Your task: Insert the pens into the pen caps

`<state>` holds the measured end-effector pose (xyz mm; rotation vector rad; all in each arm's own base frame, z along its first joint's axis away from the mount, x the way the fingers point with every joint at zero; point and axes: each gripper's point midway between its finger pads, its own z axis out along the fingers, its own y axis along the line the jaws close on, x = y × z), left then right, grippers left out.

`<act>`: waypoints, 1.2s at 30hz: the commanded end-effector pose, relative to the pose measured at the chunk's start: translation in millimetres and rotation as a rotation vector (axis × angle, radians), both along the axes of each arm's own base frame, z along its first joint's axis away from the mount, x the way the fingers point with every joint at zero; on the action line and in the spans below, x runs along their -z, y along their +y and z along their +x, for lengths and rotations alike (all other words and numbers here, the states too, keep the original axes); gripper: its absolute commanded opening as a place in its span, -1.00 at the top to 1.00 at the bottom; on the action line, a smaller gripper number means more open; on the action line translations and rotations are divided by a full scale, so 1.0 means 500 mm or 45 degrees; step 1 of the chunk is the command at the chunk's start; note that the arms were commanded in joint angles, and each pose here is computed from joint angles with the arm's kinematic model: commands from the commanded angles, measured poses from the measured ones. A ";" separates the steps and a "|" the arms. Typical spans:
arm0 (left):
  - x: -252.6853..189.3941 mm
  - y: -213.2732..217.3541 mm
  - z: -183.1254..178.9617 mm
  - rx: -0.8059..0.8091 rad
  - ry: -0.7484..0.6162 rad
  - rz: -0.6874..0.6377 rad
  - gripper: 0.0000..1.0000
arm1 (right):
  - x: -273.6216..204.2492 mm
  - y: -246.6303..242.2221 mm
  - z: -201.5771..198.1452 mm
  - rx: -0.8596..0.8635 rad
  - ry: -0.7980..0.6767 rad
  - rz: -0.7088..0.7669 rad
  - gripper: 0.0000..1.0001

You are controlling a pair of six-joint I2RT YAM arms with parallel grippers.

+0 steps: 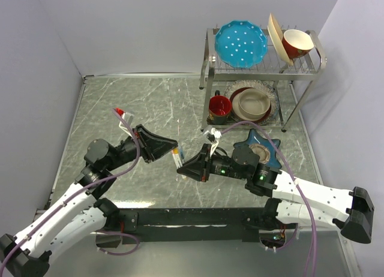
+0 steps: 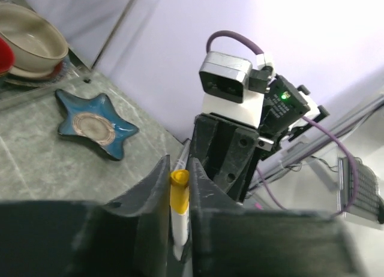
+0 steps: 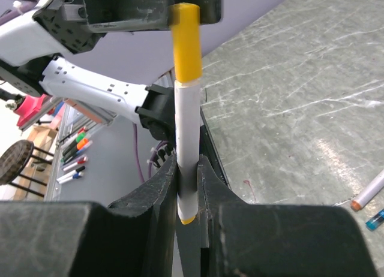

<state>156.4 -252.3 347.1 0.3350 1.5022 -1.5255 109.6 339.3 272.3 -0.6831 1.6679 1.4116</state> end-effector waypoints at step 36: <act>0.218 -0.040 -0.080 0.165 0.341 0.048 0.98 | -0.339 -0.034 0.235 0.443 -0.343 0.286 1.00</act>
